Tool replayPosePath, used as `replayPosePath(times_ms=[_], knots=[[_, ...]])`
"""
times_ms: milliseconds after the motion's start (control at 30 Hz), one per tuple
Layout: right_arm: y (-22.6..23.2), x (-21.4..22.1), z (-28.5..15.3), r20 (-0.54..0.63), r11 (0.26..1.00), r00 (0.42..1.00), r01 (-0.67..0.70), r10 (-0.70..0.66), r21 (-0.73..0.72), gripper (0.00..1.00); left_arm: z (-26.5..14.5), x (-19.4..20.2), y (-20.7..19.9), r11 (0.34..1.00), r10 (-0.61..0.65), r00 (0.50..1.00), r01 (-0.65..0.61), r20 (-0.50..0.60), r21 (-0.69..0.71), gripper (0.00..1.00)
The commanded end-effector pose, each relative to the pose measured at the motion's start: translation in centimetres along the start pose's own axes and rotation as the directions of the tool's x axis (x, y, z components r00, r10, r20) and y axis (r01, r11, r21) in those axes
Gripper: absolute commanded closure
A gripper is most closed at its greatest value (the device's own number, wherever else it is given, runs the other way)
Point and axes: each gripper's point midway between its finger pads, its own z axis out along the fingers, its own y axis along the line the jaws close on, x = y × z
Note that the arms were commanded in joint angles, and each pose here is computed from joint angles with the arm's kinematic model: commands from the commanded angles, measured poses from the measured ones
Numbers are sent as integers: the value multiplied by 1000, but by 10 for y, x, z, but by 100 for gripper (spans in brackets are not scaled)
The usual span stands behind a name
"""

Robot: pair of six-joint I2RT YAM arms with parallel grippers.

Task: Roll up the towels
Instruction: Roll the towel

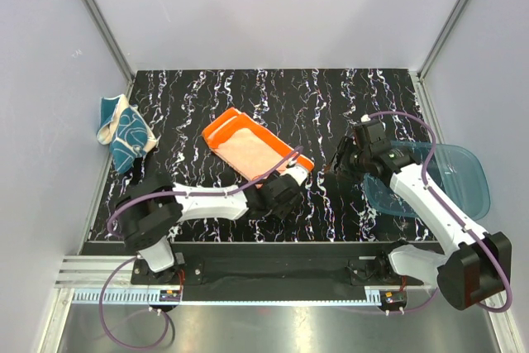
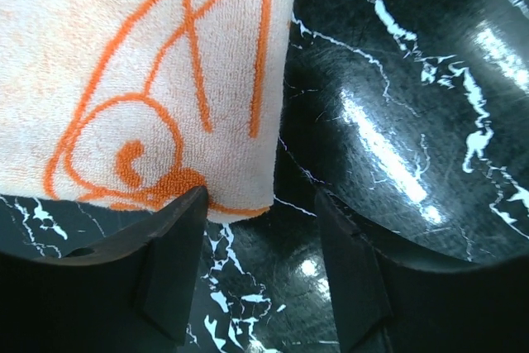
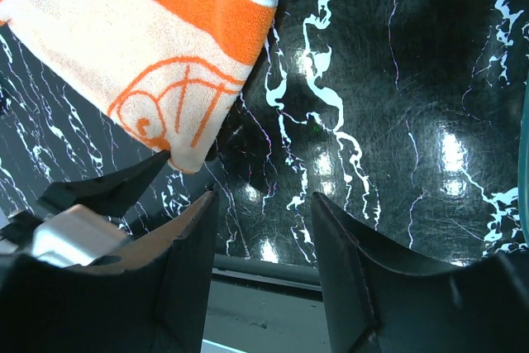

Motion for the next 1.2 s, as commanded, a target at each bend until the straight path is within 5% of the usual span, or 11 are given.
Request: replayPosePath(times_ms=[0, 300, 667, 800, 1167], knots=[[0, -4, -2, 18, 1000, 1000, -9, 9, 3, 45, 6, -25, -2, 999, -27, 997, 29, 76, -14, 37], [2, -3, 4, 2, 1000, 1000, -2, 2, -4, 47, 20, -15, -4, 1000, -16, 999, 17, 35, -27, 37], [4, 0, 4, -13, 1000, 1000, 7, -8, -20, 48, 34, -2, -8, 992, -53, 998, 55, -21, 112, 87], [10, 4, 5, -34, 998, 999, 17, -19, -58, 49, 23, -9, -19, 974, -90, 996, 93, -26, 206, 95], [39, 9, 11, -78, 975, 997, -28, 11, -221, 50, -23, -44, -46, 718, -443, 873, 482, -205, 503, 100]])
